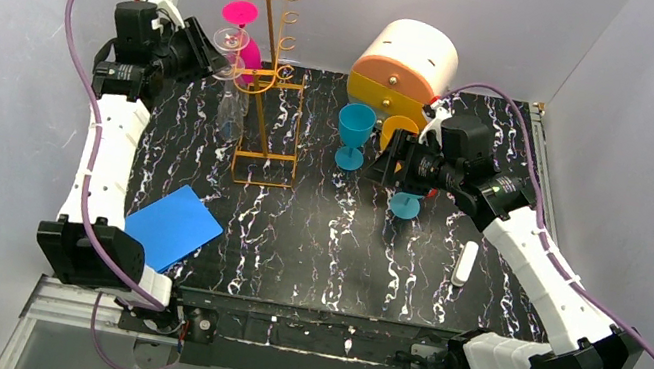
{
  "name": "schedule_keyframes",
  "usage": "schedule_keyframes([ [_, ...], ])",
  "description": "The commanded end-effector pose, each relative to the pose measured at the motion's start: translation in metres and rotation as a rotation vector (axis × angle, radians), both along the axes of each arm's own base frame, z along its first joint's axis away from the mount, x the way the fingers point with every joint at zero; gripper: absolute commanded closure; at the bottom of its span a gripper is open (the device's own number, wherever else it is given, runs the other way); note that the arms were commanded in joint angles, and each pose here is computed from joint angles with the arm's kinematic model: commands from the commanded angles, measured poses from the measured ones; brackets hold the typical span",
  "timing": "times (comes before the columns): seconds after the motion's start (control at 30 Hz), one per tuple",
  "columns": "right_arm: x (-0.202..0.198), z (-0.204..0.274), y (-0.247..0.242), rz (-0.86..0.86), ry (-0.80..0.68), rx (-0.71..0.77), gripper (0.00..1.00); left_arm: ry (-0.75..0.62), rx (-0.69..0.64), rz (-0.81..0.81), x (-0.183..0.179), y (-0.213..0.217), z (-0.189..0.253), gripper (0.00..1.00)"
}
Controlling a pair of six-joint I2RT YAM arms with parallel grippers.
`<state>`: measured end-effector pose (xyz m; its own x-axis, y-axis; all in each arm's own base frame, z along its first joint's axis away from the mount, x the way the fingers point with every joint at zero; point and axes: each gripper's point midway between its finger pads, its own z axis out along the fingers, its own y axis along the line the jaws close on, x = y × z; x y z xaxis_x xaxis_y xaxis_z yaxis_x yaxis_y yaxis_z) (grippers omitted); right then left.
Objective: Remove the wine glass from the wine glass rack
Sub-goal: Pick up the wine glass from the wine rack.
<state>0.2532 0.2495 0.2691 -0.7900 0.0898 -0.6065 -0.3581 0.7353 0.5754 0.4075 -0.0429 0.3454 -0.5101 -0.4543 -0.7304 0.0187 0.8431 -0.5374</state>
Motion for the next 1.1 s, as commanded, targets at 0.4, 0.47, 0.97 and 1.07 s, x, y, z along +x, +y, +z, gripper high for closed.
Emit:
schedule_keyframes([
  [0.4,0.003,0.007,0.005,0.003,-0.008,0.024,0.23,-0.026,-0.005,0.012,-0.010,0.001,0.003,0.80],
  [0.47,0.002,0.007,0.004,0.002,-0.008,0.025,0.23,-0.030,-0.007,0.016,-0.011,0.001,0.005,0.82],
  [0.97,0.002,0.006,0.004,0.000,-0.001,0.026,0.23,-0.088,-0.065,0.038,-0.012,-0.002,0.030,1.00],
  [1.07,0.002,0.007,0.004,-0.002,-0.004,0.025,0.22,-0.105,-0.084,0.047,-0.012,-0.003,0.038,1.00],
])
